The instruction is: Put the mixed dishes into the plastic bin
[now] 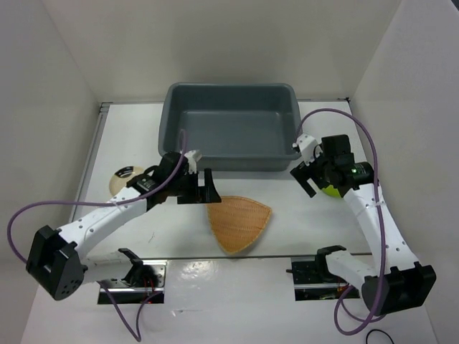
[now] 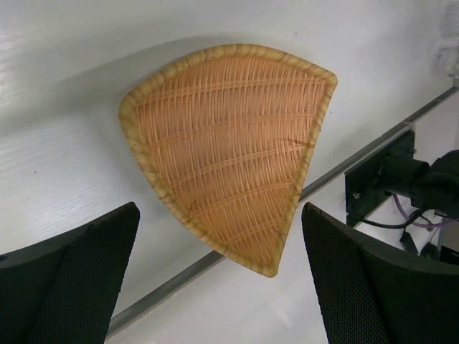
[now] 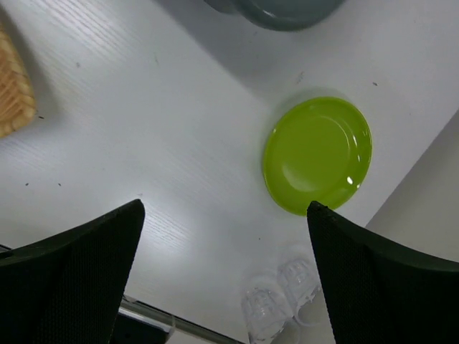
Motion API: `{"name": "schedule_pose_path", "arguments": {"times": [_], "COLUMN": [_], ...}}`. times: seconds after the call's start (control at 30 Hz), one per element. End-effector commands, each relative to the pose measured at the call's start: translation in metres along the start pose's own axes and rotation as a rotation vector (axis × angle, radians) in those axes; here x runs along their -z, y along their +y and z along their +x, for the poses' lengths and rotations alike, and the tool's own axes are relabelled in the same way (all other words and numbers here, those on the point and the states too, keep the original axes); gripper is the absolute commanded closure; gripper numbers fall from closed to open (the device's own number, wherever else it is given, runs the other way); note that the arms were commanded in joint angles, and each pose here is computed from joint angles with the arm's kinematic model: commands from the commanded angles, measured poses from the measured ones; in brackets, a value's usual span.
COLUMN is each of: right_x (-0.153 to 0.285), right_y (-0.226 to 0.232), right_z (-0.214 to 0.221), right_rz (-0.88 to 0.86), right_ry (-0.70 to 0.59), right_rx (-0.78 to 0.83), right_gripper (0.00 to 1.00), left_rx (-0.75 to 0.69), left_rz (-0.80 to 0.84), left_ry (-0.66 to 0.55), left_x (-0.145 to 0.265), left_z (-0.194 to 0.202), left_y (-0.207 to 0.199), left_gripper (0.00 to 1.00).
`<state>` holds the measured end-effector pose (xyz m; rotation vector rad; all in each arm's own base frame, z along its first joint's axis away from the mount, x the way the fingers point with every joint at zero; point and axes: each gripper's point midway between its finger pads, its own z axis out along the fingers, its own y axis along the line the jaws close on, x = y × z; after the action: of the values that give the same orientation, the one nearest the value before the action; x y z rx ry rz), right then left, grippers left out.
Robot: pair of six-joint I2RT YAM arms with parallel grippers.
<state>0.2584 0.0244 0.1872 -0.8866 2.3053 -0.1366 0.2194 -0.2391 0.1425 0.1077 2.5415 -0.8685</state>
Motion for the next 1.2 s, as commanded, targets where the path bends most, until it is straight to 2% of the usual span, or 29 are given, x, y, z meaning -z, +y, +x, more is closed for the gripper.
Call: {"name": "schedule_pose_path", "arguments": {"times": [0.0,0.03,0.13,0.17,0.23,0.27,0.3,0.33,0.5,0.6,0.77,0.9,1.17], "right_x": [-0.003,-0.004,-0.010,-0.018,-0.028,-0.034,-0.042,-0.050,-0.073,-0.081,-0.105,-0.124,-0.136], "right_y": [0.012,0.017,0.043,0.052,0.061,0.066,0.074,0.084,0.124,0.133,0.167,0.180,0.199], "right_z": [-0.027,-0.033,-0.049,-0.055,-0.058,-0.054,-0.057,-0.048,-0.036,-0.034,-0.009,-0.001,-0.001], "right_rz": [-0.048,-0.078,-0.193,-0.223,-0.245,-0.264,-0.296,-0.323,-0.425,-0.463,-0.575,-0.576,-0.542], "right_ry": [-0.096,-0.114,-0.172,-0.185,-0.182,-0.162,-0.164,-0.141,-0.093,-0.078,0.025,0.098,0.123], "right_rx": [0.079,0.104,0.190,0.214,0.234,0.251,0.305,0.327,0.454,0.468,0.540,0.564,0.544], "right_gripper": [0.02,0.02,0.15,0.31,0.45,0.57,0.87,1.00,1.00,1.00,1.00,1.00,1.00], "left_rx": [0.103,0.120,0.151,0.168,0.189,0.190,0.197,0.217,0.291,0.300,0.335,0.333,0.388], "left_rz": [0.134,0.129,0.135,0.124,0.123,0.109,0.099,0.095,0.123,0.128,0.190,0.251,0.321], "left_ry": [0.031,0.060,0.135,0.175,0.227,0.246,0.260,0.254,0.207,0.203,0.151,0.079,0.135], "left_x": [-0.003,-0.005,-0.016,-0.023,-0.027,-0.032,-0.033,-0.034,-0.034,-0.032,-0.029,-0.030,-0.045], "left_z": [0.008,0.018,0.035,0.046,0.057,0.061,0.068,0.068,0.073,0.081,0.071,0.052,0.055], "left_y": [-0.008,-0.001,0.008,0.015,0.019,0.024,0.028,0.032,0.044,0.051,0.050,0.045,0.041], "left_gripper": [0.00,0.00,0.00,0.00,0.00,0.00,0.00,0.00,0.00,0.00,0.00,0.00,0.00]}}
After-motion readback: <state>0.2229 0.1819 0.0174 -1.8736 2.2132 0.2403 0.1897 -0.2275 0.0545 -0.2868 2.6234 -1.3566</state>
